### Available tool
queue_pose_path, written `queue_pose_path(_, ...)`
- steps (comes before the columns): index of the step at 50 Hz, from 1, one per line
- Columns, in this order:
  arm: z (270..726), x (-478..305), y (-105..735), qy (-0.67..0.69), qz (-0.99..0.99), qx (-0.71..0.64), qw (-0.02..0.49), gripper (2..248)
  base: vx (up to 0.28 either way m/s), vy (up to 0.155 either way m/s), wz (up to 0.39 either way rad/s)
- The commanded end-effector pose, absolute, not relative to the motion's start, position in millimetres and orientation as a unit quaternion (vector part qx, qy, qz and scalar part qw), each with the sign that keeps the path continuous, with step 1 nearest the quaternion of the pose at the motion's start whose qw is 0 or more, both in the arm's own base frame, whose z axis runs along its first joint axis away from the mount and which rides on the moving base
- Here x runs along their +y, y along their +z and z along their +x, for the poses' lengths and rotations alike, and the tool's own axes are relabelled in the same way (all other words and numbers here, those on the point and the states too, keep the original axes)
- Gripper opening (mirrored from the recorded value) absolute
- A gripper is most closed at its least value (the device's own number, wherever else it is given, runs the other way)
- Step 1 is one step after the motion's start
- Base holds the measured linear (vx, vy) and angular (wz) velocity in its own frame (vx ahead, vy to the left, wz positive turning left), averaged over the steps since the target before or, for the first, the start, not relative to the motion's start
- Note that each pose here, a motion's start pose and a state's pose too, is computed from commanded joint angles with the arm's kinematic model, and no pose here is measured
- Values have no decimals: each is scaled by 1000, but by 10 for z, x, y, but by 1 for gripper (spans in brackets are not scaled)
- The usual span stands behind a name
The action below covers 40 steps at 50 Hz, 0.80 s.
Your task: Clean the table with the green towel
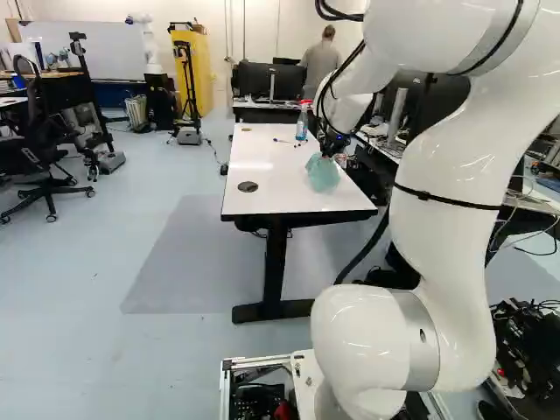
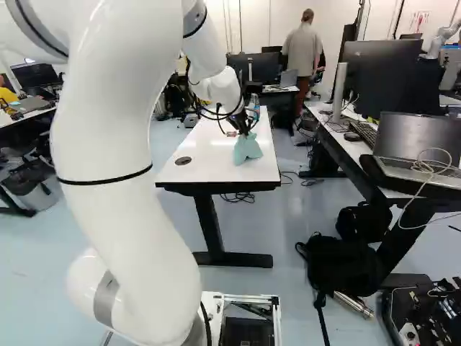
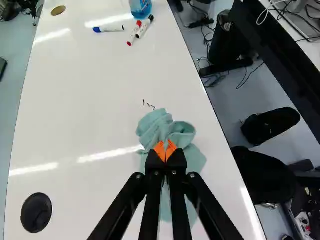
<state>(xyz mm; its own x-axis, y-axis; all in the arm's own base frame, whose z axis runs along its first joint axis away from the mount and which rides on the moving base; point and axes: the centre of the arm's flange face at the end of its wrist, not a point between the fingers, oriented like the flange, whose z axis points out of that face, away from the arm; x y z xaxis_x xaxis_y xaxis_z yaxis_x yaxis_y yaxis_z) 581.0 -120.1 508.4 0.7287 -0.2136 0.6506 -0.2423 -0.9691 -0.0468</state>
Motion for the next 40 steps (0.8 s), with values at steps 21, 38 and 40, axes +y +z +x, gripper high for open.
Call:
queue_pose_path(21,6214,-1283,5057,357,926,-122,21,21,0,0,0)
queue_pose_path(38,6530,-1220,5031,366,924,-113,19,21,0,0,0)
queue_pose_path(40,6562,-1201,5028,367,923,-111,18,21,0,0,0)
